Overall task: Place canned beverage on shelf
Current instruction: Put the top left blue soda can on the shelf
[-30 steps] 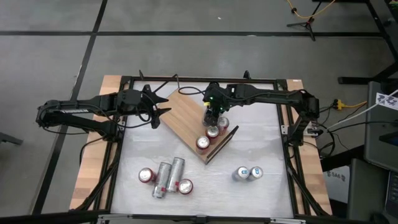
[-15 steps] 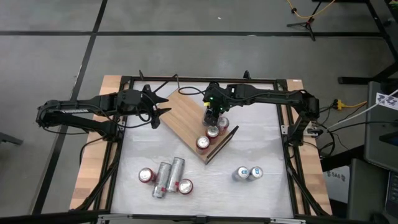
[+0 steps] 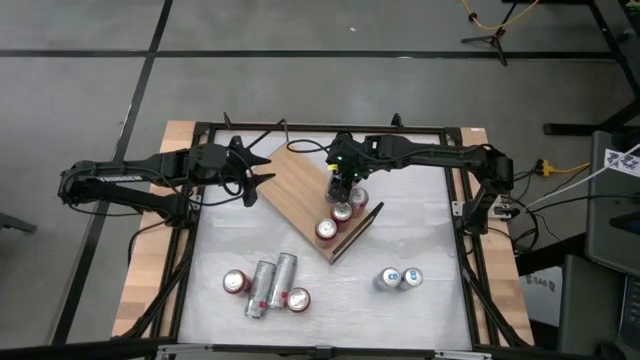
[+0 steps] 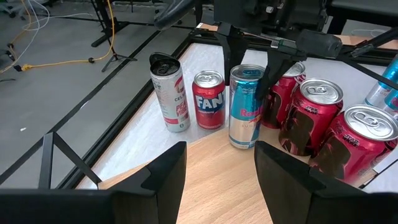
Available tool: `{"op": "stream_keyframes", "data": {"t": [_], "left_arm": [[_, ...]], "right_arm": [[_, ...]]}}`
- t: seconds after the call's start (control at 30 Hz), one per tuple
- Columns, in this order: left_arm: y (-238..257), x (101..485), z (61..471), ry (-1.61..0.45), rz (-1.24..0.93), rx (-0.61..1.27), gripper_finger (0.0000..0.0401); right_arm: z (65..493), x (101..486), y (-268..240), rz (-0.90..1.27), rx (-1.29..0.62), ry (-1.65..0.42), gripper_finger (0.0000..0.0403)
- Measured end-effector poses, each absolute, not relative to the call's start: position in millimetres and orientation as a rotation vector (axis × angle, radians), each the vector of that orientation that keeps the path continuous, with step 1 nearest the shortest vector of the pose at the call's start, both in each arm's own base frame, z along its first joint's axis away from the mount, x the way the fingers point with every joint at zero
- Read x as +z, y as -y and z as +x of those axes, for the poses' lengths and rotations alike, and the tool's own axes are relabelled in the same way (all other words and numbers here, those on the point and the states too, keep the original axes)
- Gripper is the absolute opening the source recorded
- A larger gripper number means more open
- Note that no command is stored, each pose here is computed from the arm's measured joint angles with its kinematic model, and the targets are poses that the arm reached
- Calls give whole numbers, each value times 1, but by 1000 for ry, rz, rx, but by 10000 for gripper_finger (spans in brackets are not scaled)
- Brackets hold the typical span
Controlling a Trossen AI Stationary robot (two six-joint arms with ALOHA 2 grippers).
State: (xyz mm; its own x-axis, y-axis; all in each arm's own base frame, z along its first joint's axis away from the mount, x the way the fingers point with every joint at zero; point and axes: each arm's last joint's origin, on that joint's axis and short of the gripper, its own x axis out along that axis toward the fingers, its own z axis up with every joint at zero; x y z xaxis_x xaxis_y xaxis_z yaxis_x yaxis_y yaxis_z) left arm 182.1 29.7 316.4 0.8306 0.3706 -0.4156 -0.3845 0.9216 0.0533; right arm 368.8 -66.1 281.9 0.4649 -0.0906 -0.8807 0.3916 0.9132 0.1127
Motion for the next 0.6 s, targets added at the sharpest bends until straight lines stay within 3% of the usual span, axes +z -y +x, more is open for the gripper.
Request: {"op": "stream_keyframes", "data": {"t": [0.27,0.6], "left_arm": [[-30,316,182,-434,-33,400,181],[-30,316,182,-434,-33,400,181]], "right_arm": [[369,279,66,321,-300,-1066,328],[369,280,66,320,-301,-1060,344]]}}
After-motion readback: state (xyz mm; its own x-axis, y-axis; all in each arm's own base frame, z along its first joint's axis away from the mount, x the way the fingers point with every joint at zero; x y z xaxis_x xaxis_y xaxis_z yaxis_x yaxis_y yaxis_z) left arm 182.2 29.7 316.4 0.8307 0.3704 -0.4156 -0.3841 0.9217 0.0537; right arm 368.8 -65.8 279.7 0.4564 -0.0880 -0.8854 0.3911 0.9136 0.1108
